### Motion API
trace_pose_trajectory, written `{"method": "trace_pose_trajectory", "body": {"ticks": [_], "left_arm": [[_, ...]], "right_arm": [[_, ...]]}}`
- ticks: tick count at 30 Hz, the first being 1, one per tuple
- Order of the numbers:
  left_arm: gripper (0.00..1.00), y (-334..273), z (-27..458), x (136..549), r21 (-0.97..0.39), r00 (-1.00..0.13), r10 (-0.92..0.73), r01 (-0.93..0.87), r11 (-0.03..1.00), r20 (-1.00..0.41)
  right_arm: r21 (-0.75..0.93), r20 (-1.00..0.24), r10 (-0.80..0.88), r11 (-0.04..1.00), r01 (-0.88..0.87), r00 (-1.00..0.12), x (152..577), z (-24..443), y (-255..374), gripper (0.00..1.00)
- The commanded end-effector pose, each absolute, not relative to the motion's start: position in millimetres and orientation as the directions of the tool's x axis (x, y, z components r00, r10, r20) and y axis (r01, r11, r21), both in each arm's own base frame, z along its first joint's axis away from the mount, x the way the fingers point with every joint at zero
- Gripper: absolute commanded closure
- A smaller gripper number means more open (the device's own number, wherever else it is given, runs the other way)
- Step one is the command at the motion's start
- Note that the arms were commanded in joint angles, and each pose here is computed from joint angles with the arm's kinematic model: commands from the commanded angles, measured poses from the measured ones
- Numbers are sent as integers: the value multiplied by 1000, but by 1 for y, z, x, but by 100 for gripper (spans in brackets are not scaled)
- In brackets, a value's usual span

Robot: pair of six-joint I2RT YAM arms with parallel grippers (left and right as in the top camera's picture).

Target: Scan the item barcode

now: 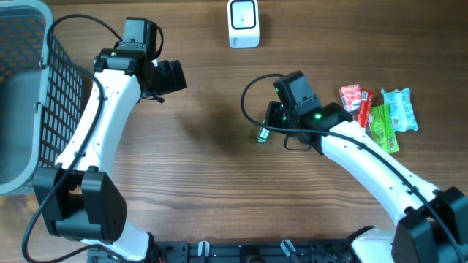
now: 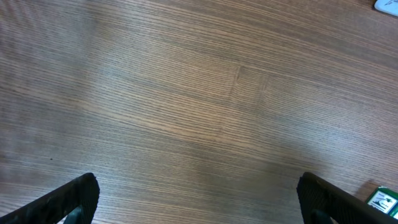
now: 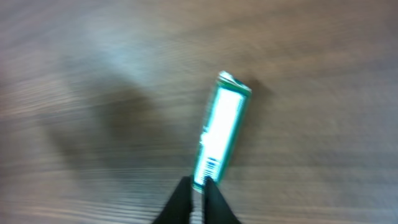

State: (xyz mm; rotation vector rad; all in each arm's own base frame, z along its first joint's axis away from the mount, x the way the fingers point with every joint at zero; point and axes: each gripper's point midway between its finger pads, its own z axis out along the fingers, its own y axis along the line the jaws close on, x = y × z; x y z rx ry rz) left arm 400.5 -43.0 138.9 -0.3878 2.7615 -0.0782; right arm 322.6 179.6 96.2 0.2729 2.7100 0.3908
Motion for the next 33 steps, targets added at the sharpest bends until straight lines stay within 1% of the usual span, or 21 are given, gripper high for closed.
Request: {"method": "trace_pose_trajectory", "body": {"ticks": [1,3,5,8,12,13,15,16,18,19,21,22,24,25,27,28,29,30,31,32,33], "left_arm": [[0,-41,136,401,-90,-902,-273,-258,962,-333],[0,-41,136,401,-90,-902,-273,-258,962,-333],[0,-41,136,401,-90,-902,-273,-258,962,-333],[0,-41,136,401,-90,-902,-273,-258,962,-333],[0,-41,136,401,-90,-902,-273,-258,962,-333],[0,-41,136,401,-90,-902,-273,-258,962,-333],[0,-41,136,401,-90,-902,-273,-258,962,-333],[0,-41,136,401,-90,-902,-273,-258,962,-333],[0,-41,136,401,-90,-902,-273,-258,962,-333],[0,-41,136,401,-90,-902,-273,-258,962,-333],[0,-41,136,401,-90,-902,-273,-258,962,-333],[0,-41,136,401,-90,-902,-273,-258,962,-333],[0,-41,136,401,-90,-902,-273,-258,962,-333],[0,-41,136,401,-90,-902,-273,-258,962,-333],[0,-41,136,401,-90,-902,-273,-258,962,-333],[0,-41,136,401,-90,-902,-273,-258,962,-333],[0,-41,136,401,-90,-902,-273,-258,962,-333],[0,-41,136,401,-90,-902,-273,-258,962,-333],[0,-41,136,401,-90,-902,-273,-258,962,-333],[0,-41,136,401,-90,-902,-273,-258,962,-333],[0,-41,136,401,-90,-902,-273,-258,962,-333]], "right_arm": [[268,-220,521,845,462,-825,303,54,155,96],[260,-149,668,738,623,-729,290,35,149,96],[272,-116,713,692,669,-691,285,20,150,96],[323,-69,695,694,643,-715,285,5,170,96],[395,-55,683,685,612,-728,293,-15,202,96],[420,-46,662,693,586,-748,294,-17,213,96],[495,-47,569,727,476,-821,296,-13,240,96],[537,-76,500,749,387,-863,297,-7,254,95],[552,-137,402,790,268,-905,297,-3,264,96],[553,-146,356,803,222,-923,294,-3,267,96],[577,-142,254,806,128,-957,285,0,276,95],[609,-131,197,789,78,-972,280,5,283,95],[680,-158,91,732,-42,-983,278,22,294,89],[710,-201,34,694,-122,-979,279,35,297,85],[720,-282,-26,655,-229,-959,285,53,292,78],[713,-337,-55,638,-293,-940,290,63,284,66],[702,-366,-69,634,-324,-928,293,67,277,50],[683,-390,-74,645,-343,-918,298,71,263,39],[667,-408,-75,657,-353,-910,303,73,252,37],[619,-463,-89,679,-394,-882,313,77,227,36],[596,-489,-94,690,-411,-867,319,79,215,36]]}}
